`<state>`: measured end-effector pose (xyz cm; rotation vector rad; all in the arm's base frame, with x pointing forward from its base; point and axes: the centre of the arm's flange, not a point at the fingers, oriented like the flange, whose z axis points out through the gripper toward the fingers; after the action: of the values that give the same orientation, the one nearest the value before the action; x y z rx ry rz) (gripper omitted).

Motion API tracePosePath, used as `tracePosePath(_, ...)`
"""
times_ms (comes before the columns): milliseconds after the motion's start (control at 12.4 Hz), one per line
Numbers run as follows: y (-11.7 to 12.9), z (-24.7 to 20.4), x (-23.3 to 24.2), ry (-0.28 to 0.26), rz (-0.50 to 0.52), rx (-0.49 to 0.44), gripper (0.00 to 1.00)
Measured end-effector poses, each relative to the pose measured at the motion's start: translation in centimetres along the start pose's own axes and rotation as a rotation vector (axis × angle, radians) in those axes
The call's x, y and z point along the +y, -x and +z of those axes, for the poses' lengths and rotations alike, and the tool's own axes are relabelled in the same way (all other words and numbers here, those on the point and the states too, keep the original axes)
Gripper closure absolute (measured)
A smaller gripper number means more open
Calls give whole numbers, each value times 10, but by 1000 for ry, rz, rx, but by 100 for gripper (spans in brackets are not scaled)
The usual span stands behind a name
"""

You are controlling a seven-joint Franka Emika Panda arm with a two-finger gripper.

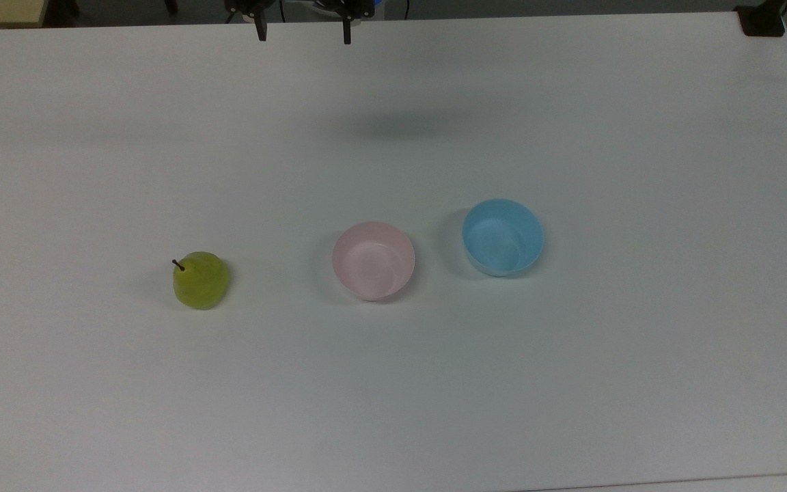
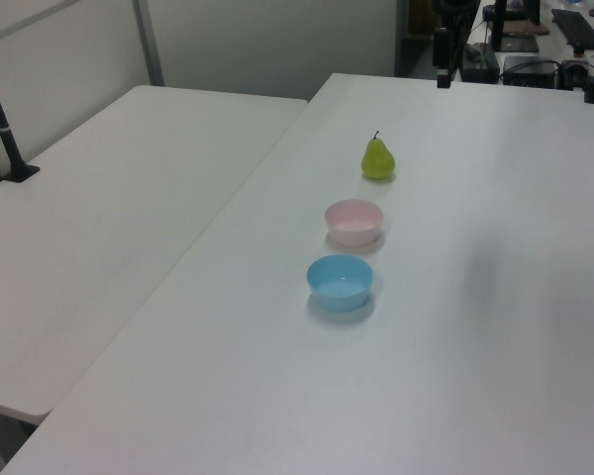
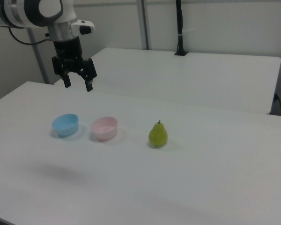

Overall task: Place the pear in the bowl
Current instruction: 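Move the open gripper over the green pear and lower it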

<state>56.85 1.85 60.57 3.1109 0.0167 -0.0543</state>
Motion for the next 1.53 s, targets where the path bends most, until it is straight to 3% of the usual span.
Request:
tracePosePath(968,-3,6,-1,2,-7,-10,0)
tracePosePath(1532,-45,50,47,7,22,46,0)
